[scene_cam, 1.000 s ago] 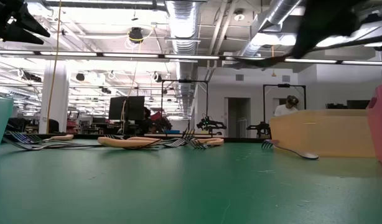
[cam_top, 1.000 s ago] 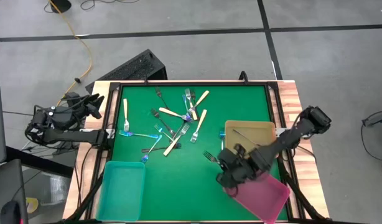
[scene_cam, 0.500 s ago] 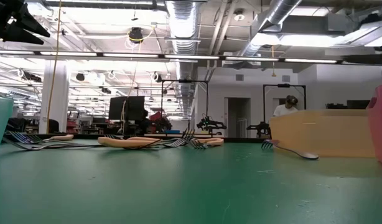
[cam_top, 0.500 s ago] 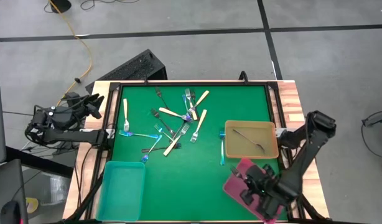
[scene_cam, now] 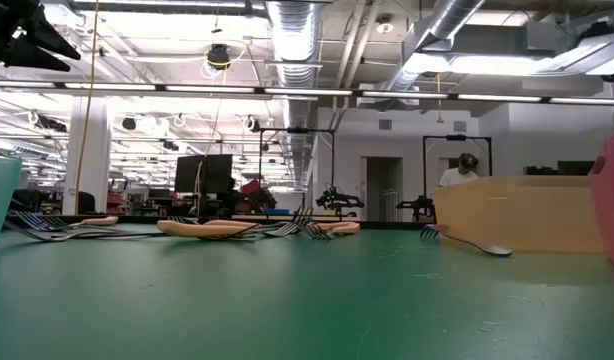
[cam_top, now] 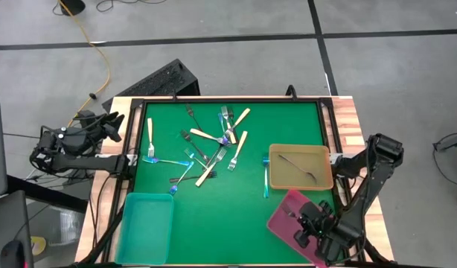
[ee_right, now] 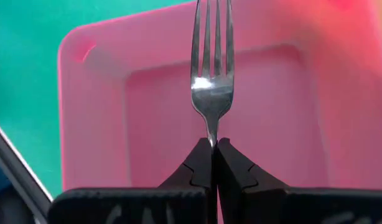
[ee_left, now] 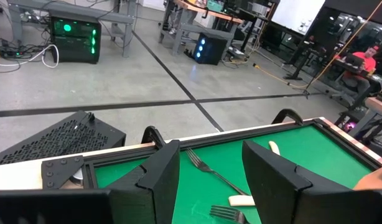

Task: Sort silverware by color (type)
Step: Put the black fork into the pink bin

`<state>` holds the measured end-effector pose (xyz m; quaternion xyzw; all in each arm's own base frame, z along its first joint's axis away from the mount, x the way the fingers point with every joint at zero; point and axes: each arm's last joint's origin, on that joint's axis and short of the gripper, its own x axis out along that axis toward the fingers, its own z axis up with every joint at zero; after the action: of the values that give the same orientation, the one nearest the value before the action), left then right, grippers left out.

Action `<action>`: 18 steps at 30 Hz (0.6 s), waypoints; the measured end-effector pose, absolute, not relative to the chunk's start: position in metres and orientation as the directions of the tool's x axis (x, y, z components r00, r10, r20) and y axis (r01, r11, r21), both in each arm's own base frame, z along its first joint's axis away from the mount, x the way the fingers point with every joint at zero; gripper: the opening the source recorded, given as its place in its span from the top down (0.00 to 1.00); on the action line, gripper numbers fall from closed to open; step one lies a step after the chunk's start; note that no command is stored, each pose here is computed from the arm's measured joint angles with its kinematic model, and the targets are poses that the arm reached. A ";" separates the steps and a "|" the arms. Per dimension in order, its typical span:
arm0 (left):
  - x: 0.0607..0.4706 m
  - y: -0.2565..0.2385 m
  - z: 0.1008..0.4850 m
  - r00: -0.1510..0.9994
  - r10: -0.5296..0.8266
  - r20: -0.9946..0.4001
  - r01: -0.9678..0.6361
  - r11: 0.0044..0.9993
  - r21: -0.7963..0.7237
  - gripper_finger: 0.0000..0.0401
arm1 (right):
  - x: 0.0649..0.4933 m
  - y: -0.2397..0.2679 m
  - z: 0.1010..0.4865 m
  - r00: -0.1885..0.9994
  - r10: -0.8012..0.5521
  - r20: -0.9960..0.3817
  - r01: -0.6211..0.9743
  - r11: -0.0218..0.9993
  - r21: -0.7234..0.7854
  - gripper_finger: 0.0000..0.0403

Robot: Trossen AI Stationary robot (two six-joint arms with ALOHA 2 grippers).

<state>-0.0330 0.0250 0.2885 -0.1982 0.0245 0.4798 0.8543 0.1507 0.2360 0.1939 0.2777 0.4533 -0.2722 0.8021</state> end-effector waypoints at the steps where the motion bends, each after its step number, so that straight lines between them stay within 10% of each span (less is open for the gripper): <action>1: -0.033 0.025 0.289 0.539 0.810 -0.232 -0.829 0.461 -0.315 0.61 | 0.150 0.235 0.191 0.436 -0.183 -0.881 0.689 0.698 0.196 0.93; 18: -0.033 0.025 0.289 0.538 0.810 -0.232 -0.830 0.461 -0.316 0.61 | 0.142 0.231 0.165 0.298 -0.082 -0.951 0.697 0.699 0.158 0.87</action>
<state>-0.0331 0.0250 0.2886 -0.1983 0.0241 0.4800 0.8543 0.1418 0.2307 0.1654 0.2886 0.5327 -0.2591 0.7522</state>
